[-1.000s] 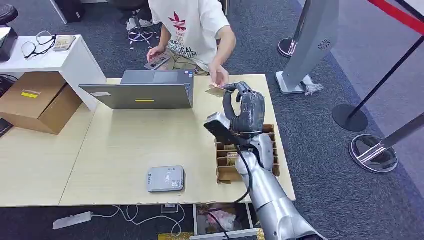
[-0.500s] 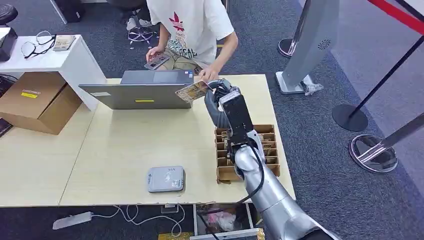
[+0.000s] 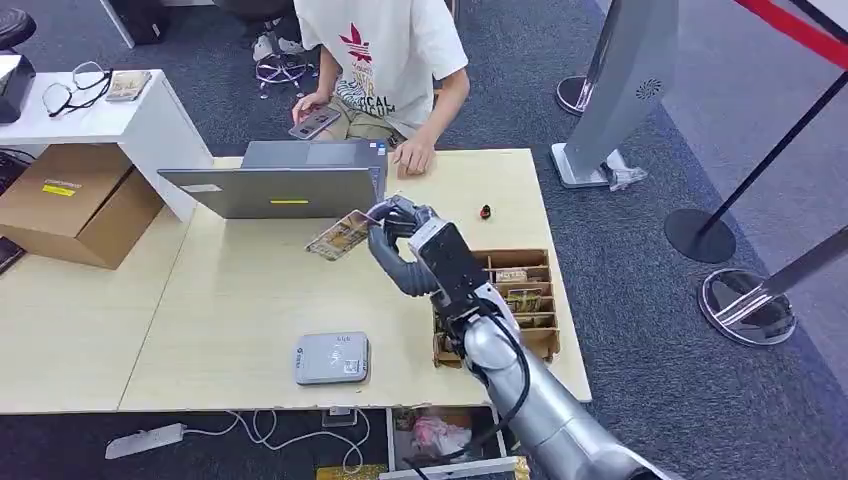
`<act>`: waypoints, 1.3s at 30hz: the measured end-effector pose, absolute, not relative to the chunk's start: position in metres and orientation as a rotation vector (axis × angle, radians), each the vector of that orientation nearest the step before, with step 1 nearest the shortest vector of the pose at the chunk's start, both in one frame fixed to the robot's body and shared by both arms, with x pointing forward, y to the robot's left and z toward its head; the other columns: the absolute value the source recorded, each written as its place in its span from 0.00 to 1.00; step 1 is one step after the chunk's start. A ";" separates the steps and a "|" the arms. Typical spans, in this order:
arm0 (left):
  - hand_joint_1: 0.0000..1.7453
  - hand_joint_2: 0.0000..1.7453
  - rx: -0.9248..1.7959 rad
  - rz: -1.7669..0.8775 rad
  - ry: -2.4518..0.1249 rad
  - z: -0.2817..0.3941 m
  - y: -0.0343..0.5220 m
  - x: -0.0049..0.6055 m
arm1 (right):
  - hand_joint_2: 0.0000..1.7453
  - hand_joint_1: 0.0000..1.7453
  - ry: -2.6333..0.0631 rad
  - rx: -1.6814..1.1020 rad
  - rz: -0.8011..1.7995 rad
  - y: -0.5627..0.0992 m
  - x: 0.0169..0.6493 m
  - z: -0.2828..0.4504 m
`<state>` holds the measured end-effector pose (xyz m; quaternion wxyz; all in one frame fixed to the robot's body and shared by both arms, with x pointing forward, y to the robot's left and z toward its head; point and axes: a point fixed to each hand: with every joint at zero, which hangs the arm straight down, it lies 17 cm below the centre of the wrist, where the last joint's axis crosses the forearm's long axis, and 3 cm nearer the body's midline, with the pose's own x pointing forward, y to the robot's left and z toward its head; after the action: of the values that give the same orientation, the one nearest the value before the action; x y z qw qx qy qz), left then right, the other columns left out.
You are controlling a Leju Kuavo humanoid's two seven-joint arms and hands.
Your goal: Pass the card to the sensor for recognition and then transmit it.
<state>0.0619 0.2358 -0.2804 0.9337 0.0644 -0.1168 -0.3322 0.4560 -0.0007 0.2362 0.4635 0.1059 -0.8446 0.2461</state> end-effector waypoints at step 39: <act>0.00 0.00 0.125 -0.696 -0.246 -0.280 0.235 0.060 | 1.00 1.00 -1.502 0.264 0.941 0.018 0.454 0.059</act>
<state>0.0602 0.2348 -0.2804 0.9306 0.0609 -0.1203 -0.3401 0.4541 0.0184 0.0586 0.6247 0.1148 -0.6546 0.4099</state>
